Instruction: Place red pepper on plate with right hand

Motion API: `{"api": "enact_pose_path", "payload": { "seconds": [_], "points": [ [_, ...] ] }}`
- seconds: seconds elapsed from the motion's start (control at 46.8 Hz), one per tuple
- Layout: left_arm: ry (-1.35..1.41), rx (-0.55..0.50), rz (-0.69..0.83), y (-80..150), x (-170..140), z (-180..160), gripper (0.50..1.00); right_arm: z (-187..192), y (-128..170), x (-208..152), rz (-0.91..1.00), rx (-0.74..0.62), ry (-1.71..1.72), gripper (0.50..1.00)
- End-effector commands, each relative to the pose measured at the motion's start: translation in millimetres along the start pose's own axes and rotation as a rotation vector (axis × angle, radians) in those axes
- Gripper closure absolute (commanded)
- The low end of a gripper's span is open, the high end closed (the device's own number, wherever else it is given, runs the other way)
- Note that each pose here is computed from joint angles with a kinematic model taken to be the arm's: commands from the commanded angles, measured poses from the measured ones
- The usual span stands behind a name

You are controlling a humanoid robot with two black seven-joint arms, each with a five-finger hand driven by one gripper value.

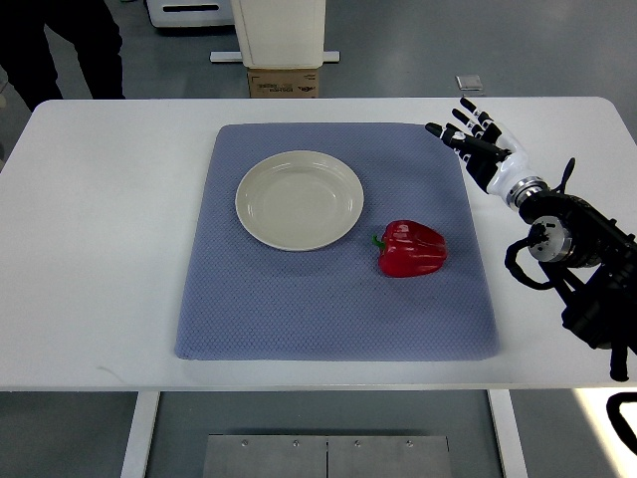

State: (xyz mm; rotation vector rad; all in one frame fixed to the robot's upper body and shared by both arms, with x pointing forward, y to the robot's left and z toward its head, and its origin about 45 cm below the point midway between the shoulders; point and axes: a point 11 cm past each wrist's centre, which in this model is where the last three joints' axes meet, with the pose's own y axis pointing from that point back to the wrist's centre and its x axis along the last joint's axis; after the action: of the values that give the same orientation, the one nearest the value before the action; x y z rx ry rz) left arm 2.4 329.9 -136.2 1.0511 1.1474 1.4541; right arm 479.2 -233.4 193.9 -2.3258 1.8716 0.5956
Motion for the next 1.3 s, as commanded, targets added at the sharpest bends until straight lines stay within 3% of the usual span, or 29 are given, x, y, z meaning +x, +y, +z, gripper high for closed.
{"api": "enact_pose_path", "payload": {
  "seconds": [0.0,0.278,1.281],
  "points": [
    [-0.001,-0.003,-0.002,0,-1,1,0.5,1,0,0,0.001,-0.001,0.0,0.5],
    [-0.004,-0.022,-0.009,-2,-3,13,0.5,0,0,2,0.004,0.001,-0.003,0.5],
    [-0.002,-0.006,-0.001,0,0,3,0.5,-4,-1,4,0.019,0.014,-0.078,0.5]
  ]
}}
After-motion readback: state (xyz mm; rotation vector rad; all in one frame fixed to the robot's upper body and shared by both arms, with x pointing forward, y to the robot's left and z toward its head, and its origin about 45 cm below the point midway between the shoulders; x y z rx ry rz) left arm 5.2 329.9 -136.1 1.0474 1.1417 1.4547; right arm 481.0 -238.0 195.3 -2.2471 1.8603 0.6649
